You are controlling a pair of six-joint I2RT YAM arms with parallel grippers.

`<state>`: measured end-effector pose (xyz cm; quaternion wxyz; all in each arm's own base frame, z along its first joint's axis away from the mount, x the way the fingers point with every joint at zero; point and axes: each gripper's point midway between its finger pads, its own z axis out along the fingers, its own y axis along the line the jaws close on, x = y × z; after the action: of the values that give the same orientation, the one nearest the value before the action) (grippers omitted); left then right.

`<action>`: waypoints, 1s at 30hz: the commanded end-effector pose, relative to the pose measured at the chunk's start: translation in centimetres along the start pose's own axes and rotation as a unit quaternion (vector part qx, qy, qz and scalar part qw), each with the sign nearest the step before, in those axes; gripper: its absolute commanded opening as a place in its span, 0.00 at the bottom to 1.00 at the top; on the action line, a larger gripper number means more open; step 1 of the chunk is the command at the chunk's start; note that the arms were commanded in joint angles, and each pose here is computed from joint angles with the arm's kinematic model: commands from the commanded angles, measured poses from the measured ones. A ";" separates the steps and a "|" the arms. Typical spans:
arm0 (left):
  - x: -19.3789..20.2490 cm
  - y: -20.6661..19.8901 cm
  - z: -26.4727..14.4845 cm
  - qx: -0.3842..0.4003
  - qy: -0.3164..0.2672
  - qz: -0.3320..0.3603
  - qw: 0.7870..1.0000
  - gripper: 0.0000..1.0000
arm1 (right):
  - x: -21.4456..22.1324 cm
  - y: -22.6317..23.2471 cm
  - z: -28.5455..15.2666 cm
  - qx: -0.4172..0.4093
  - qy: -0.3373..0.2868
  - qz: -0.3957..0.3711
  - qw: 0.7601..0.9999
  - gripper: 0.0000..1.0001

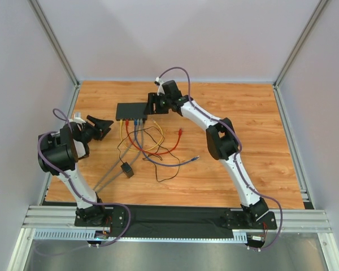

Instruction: Pull the plug from the switch port

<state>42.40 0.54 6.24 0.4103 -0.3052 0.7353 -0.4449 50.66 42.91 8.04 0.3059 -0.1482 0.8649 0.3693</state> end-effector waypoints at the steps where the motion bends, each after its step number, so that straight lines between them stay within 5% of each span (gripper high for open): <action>1: -1.4 -2.6 0.0 0.055 -0.015 0.040 0.998 0.67 | -2.6 2.8 1.1 -0.053 -0.046 0.028 0.997 0.67; 14: -1.3 -0.6 -0.2 0.003 -0.031 0.021 0.999 0.60 | -1.4 0.0 5.2 -0.046 -0.061 0.057 0.995 0.63; 27: -0.2 0.9 0.3 -0.043 -0.029 -0.033 0.998 0.58 | 2.2 1.6 5.7 -0.106 0.008 0.052 0.993 0.26; 30: 0.0 1.0 0.2 -0.047 -0.030 -0.034 0.998 0.57 | 3.3 2.4 5.5 -0.132 0.033 0.060 0.989 0.25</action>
<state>42.50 0.77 4.66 0.3902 -0.3620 0.7339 -0.4221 51.80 47.23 4.50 0.2740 -0.1183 0.8330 0.4659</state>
